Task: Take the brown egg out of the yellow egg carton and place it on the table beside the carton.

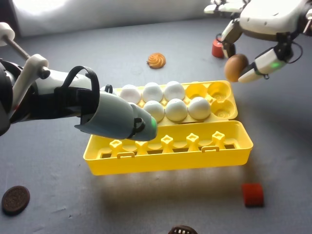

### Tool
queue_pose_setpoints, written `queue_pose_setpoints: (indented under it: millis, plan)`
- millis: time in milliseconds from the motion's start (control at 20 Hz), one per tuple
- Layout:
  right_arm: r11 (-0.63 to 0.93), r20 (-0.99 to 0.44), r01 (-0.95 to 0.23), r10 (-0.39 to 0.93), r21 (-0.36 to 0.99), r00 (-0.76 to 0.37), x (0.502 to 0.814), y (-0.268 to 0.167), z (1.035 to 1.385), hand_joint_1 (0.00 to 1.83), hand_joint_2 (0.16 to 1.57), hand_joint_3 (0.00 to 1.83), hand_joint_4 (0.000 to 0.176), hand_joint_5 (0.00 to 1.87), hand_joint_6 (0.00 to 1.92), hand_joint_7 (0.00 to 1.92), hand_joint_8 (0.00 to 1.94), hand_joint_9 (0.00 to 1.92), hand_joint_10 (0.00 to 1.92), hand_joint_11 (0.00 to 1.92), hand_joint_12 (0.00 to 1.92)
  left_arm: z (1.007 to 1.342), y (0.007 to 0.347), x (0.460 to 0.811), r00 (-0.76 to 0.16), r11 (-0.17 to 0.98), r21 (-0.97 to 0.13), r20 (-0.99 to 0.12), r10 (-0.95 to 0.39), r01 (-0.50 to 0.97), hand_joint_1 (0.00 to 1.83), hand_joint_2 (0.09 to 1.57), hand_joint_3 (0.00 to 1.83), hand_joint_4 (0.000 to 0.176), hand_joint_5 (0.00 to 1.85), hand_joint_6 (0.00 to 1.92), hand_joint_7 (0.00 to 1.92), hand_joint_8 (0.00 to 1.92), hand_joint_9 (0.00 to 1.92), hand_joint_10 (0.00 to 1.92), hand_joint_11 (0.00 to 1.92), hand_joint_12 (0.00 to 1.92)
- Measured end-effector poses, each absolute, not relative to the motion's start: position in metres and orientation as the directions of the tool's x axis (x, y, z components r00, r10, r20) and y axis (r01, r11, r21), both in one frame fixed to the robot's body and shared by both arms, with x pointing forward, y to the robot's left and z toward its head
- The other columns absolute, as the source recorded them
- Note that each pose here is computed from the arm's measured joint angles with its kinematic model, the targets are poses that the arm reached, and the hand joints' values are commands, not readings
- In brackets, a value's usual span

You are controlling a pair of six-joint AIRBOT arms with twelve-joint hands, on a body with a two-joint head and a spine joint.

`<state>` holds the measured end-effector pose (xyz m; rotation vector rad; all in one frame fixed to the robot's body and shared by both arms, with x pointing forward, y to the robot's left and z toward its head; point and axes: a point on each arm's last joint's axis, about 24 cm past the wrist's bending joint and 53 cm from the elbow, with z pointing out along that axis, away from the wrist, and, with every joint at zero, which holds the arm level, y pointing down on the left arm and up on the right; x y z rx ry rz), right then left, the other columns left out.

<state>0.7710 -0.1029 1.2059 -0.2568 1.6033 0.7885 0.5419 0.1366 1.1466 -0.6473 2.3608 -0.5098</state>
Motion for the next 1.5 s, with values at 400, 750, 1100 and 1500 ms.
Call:
queue_pose_setpoints:
  millis: [400, 750, 1100, 1500]
  plan:
    - [0.755, -0.942, -0.565, 0.241, 0.333, -0.232, 0.768, -0.113, 1.185, 1.04, 1.07, 0.0, 0.176, 1.06, 0.87, 0.11, 0.01, 0.0, 0.0, 0.0, 0.0, 1.146, 0.137, 0.542, -0.681, 0.805, -0.501, -0.47, -0.562, -0.319, 0.0, 1.21, 0.0, 0.0, 0.08, 0.01, 0.08, 0.0, 0.04, 0.0, 0.0, 0.0]
    - [0.753, -0.936, -0.557, 0.253, 0.35, -0.246, 0.766, -0.115, 1.177, 1.05, 1.06, 0.0, 0.176, 1.08, 0.83, 0.07, 0.0, 0.0, 0.0, 0.0, 0.0, 1.146, 0.137, 0.542, -0.68, 0.805, -0.5, -0.47, -0.562, -0.32, 0.0, 1.21, 0.0, 0.0, 0.08, 0.0, 0.08, 0.0, 0.04, 0.0, 0.0, 0.0]
    - [0.752, -0.936, -0.559, 0.245, 0.349, -0.254, 0.763, -0.117, 1.168, 1.04, 1.07, 0.0, 0.176, 1.06, 0.87, 0.05, 0.01, 0.0, 0.0, 0.0, 0.0, 1.146, 0.137, 0.542, -0.68, 0.805, -0.5, -0.47, -0.562, -0.32, 0.0, 1.21, 0.0, 0.0, 0.09, 0.01, 0.09, 0.01, 0.04, 0.01, 0.0, 0.0]
    - [0.766, -0.934, -0.539, 0.247, 0.352, -0.259, 0.759, -0.141, 1.157, 1.05, 1.05, 0.0, 0.176, 1.1, 0.8, 0.09, 0.0, 0.0, 0.0, 0.0, 0.0, 1.146, 0.137, 0.542, -0.68, 0.805, -0.499, -0.47, -0.563, -0.321, 0.0, 1.21, 0.0, 0.0, 0.07, 0.0, 0.07, 0.0, 0.02, 0.0, 0.0, 0.0]
